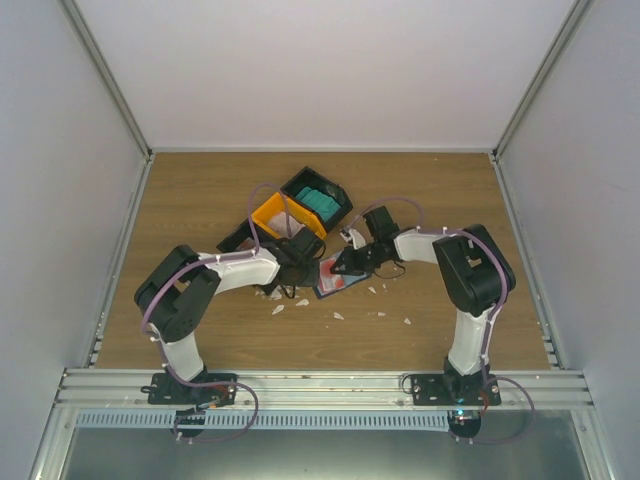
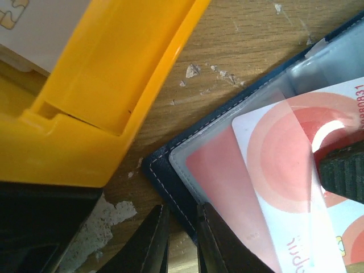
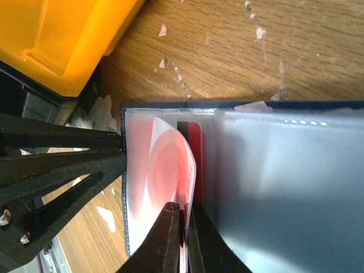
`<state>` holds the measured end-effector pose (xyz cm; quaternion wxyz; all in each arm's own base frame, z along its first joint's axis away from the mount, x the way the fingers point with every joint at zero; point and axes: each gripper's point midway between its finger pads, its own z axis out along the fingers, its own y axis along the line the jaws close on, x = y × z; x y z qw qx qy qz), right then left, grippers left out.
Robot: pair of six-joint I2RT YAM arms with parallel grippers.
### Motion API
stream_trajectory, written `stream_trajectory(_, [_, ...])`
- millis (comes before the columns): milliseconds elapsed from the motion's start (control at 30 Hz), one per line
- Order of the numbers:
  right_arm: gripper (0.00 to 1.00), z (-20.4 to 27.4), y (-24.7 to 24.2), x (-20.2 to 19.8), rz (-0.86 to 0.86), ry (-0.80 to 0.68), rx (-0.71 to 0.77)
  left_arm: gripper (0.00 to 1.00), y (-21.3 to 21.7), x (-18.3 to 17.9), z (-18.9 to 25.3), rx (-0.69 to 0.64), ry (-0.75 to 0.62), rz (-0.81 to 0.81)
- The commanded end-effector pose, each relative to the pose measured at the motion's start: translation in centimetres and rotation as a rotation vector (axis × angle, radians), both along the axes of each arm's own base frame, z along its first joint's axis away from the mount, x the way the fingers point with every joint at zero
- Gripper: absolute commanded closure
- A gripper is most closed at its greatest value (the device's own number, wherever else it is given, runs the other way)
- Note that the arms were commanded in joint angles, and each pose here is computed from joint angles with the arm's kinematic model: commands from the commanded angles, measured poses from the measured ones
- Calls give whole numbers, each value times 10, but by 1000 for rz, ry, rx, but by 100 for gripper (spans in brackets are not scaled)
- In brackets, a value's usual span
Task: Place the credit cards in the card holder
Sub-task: Insert the credit card into the card holder.
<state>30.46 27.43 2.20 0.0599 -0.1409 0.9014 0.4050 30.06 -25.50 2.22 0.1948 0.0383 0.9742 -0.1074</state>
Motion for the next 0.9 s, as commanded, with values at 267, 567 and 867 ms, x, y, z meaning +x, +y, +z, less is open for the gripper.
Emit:
stream_trajectory(267, [97,-36,-12,-16,2,57,-167,82,-7,6,-3,-12,-18,-41])
stream_trajectory(567, [99,-46,-3,-25,46,85,-151,82,-19,6,-3,-54,-26,-107])
stream_trajectory(867, [99,-43,0,-23,42,77,-146,84,-22,2,-2,-80,-34,-133])
